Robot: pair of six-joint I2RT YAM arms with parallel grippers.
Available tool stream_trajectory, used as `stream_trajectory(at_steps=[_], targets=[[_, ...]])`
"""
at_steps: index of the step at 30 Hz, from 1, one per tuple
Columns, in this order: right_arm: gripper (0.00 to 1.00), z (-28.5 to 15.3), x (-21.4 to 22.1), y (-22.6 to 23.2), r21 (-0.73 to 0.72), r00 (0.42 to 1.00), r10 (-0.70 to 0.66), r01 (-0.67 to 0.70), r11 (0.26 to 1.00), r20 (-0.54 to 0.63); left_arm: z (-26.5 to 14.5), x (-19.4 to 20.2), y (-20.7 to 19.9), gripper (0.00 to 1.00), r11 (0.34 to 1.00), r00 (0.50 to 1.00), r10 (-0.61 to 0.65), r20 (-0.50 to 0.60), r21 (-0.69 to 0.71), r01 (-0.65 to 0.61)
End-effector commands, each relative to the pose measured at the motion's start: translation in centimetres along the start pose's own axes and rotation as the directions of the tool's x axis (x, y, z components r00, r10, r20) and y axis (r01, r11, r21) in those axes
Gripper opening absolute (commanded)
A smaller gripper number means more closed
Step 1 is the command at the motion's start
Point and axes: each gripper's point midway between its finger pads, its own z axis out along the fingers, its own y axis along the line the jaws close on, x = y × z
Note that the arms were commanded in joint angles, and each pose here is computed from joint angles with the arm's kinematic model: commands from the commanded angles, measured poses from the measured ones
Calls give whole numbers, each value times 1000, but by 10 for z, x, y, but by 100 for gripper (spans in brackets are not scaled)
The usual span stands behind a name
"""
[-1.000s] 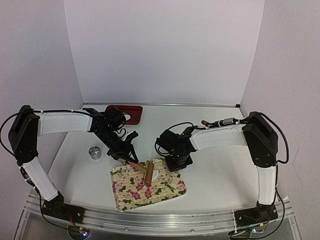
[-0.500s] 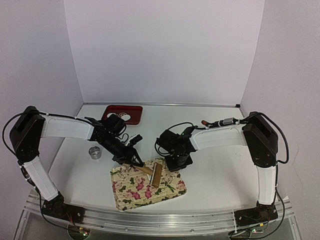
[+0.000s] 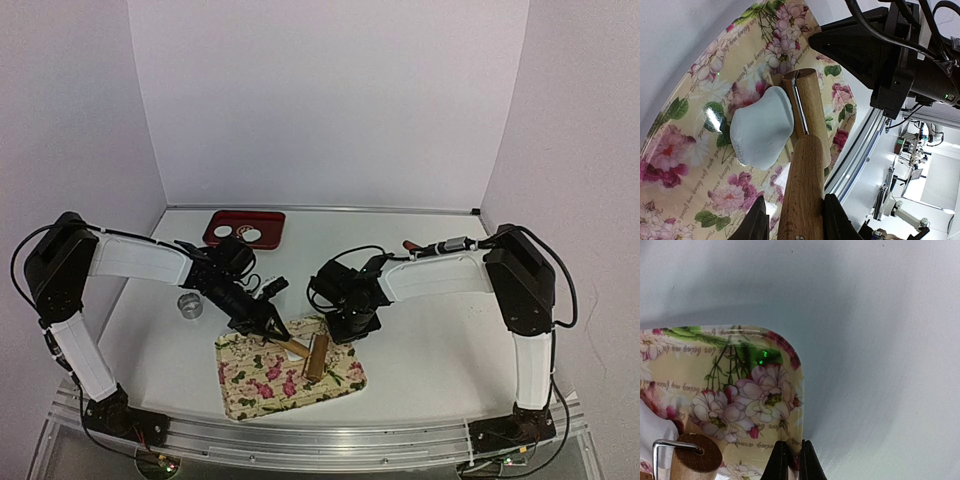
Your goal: Roll out the dumpling wrappers from the dough
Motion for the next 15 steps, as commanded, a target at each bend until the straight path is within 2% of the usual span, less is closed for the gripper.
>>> stream_trajectory(at_steps=[1,10,15], targets=[[0,-9,-8,-18,99,998,-28,23,995,48,-12,44,58,0,943,987,-145,-70,-313,116],[0,-14,-13,-17,100,997,-34,28,995,67,-77,6,-41,0,987,997,18,77,-159,-5],[0,-12,-10,-18,99,998,-34,28,995,58,-94,15,-42,0,977,995,-22,102,-209,43]])
